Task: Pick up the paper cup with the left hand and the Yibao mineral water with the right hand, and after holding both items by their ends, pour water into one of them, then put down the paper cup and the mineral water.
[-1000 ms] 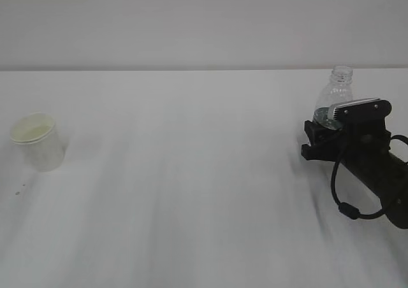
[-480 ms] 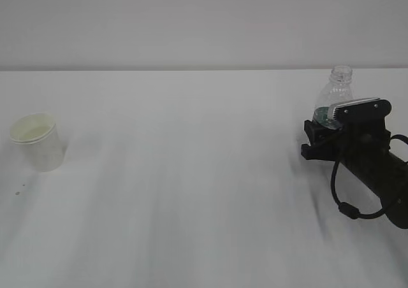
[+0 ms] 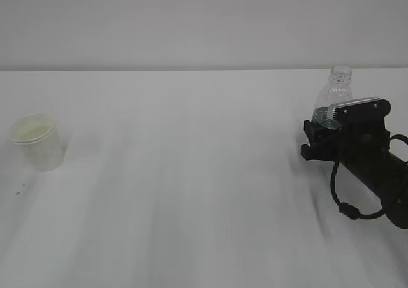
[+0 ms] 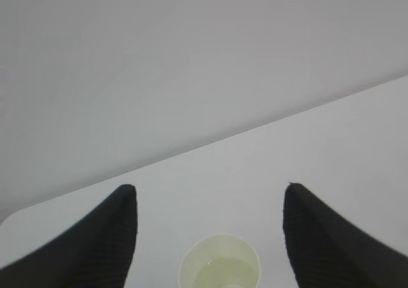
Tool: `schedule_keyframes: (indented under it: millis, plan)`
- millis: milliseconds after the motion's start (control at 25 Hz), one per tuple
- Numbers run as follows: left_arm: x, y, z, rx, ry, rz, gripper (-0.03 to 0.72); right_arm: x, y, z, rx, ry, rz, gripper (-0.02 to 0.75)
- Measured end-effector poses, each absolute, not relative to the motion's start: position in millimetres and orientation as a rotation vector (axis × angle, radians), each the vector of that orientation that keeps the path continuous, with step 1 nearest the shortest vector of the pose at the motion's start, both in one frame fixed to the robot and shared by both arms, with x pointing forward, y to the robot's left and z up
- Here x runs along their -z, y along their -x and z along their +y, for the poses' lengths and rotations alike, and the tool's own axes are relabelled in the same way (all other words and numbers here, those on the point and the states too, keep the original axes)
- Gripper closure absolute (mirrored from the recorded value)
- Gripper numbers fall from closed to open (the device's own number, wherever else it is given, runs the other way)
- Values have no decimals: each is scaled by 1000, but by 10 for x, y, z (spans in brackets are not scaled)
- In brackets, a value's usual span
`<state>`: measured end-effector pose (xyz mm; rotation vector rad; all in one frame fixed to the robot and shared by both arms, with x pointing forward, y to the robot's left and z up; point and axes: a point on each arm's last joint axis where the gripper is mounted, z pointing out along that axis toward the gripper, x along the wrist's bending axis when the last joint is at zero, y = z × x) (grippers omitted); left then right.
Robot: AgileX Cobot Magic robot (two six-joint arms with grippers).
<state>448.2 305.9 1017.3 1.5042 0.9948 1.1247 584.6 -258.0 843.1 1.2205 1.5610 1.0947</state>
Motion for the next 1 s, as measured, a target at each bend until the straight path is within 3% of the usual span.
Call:
schedule_keyframes:
  millis: [240,560,1000]
  plan:
    - [-10173,-4482,3060,-1125,-1503,996,177,-8431,-5845,-2577,-1099,-1221,1562,270]
    - [-10173,-4482,3059,-1125,-1505,994,178,-8451,-5849,-2575,-1108,-1215,1554,157]
    - [-10173,-4482,3059,-1125,-1505,994,179,-8658,-5874,-2572,-1146,-1178,1501,146]
